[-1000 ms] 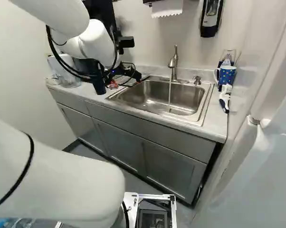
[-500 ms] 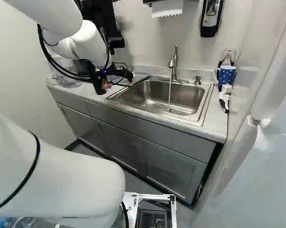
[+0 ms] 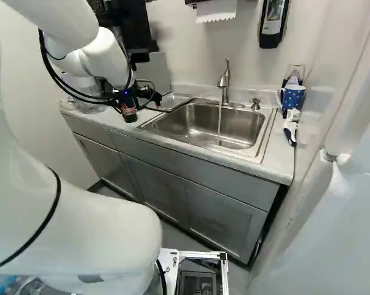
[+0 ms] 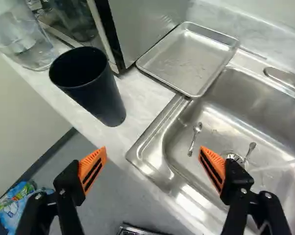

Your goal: Rinse the cup and place it in the tray

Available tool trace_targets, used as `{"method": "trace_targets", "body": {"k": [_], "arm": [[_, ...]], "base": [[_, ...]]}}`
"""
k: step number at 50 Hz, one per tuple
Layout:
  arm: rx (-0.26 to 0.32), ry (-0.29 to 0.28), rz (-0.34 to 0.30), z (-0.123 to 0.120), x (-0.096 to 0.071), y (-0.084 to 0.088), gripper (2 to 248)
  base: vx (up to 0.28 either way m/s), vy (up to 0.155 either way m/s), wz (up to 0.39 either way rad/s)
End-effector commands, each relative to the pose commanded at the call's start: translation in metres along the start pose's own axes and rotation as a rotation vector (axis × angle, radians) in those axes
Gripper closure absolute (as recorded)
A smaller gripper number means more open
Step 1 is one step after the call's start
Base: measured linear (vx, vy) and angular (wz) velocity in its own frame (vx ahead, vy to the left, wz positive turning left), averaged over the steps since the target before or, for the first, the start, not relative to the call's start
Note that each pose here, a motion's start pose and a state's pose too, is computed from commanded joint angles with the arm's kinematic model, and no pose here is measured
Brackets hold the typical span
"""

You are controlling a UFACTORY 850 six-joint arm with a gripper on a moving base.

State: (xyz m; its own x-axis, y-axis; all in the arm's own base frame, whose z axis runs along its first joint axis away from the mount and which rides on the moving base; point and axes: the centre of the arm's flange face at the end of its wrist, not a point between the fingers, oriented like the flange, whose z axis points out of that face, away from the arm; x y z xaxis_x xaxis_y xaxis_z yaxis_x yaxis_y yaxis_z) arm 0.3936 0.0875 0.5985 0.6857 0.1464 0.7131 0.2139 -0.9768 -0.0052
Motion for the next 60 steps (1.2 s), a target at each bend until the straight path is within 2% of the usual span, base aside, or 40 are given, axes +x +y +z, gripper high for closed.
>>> {"method": "trace_targets", "body": {"k": [24, 42, 60], "arm": [[0.061, -0.006, -0.061, 0.009, 0.01, -0.036, 3], [0.097, -0.014, -0.097, 0.026, 0.029, -0.061, 3], [0.1, -0.015, -0.1, 0.027, 0.03, -0.063, 3]], "base": [[0.0, 0.0, 0.0], [0.0, 0.0, 0.0], [0.0, 0.0, 0.0]]}}
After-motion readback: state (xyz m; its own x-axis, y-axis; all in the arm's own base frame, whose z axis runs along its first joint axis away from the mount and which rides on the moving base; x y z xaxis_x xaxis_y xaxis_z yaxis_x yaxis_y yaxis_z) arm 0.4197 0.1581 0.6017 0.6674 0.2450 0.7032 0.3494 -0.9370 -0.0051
